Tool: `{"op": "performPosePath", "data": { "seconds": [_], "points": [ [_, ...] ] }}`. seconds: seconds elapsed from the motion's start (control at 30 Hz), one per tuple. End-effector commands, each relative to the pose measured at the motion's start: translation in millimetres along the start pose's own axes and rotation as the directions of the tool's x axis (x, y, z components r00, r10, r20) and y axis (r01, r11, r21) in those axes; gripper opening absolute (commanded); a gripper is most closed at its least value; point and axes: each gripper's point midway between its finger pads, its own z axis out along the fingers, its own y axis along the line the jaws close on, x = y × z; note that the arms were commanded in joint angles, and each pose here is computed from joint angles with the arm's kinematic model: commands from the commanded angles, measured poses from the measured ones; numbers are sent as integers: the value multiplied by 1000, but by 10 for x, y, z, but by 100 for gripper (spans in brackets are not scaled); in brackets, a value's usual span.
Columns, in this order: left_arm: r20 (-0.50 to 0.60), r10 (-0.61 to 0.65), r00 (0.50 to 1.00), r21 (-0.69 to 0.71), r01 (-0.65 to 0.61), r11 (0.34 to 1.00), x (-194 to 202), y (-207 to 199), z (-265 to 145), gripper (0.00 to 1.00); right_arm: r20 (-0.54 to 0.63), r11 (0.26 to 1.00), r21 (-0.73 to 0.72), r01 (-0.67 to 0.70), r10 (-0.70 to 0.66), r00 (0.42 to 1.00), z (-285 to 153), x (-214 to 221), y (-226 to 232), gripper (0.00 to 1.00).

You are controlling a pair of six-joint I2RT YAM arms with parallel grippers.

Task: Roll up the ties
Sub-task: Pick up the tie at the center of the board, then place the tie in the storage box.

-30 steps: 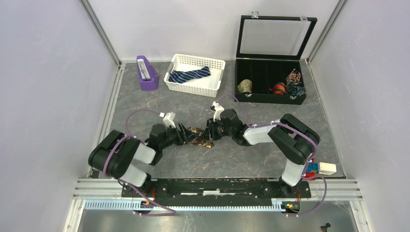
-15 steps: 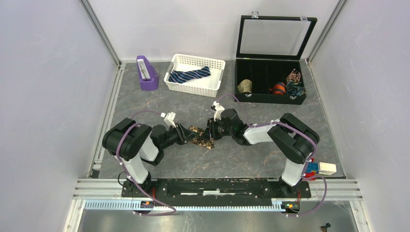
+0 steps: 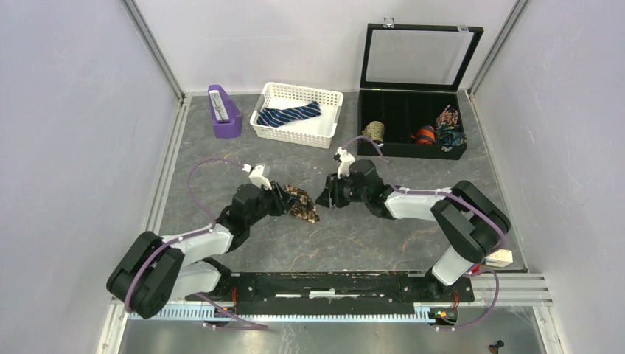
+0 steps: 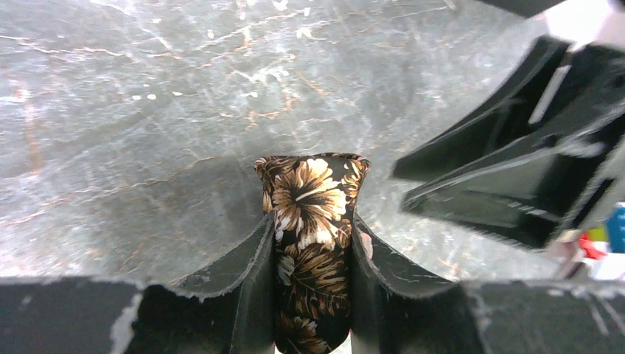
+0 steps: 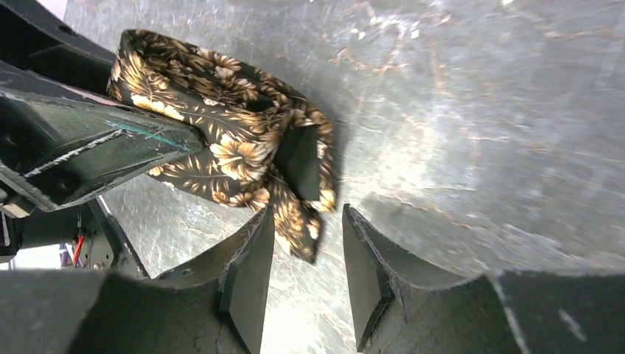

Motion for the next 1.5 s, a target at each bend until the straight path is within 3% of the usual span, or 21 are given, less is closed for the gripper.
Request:
{"op": "performPosePath", "data": {
  "seconds": [0.0,0.13,0.43,0.63,0.93,1.23,1.47],
  "points": [
    [-58,140,988,-233,-150,961,31,340,-100,14,73,998,42,42,-45,996,-264,-247,-96,46],
    [-82,203,976,-292,-218,931,20,300,-118,14,108,997,73,37,-45,993,-445,-325,-217,46],
    [-180,399,899,-427,-437,791,-131,108,-96,14,153,985,167,32,-58,986,-762,-367,-517,46],
    [-160,436,886,-376,-463,802,-365,-266,86,13,211,946,323,14,-86,974,-1085,-485,-796,44],
    [-127,503,855,-282,-517,808,-761,-1028,525,13,368,796,600,-81,-185,911,-1858,-811,-1128,44],
    [-73,530,845,-154,-534,831,-1099,-1848,1106,13,468,664,723,-190,-268,842,-2508,-922,-1217,43],
    [6,506,862,-48,-506,861,-1369,-2468,1501,13,520,613,749,-252,-308,797,-2827,-946,-1205,43]
  ]
}}
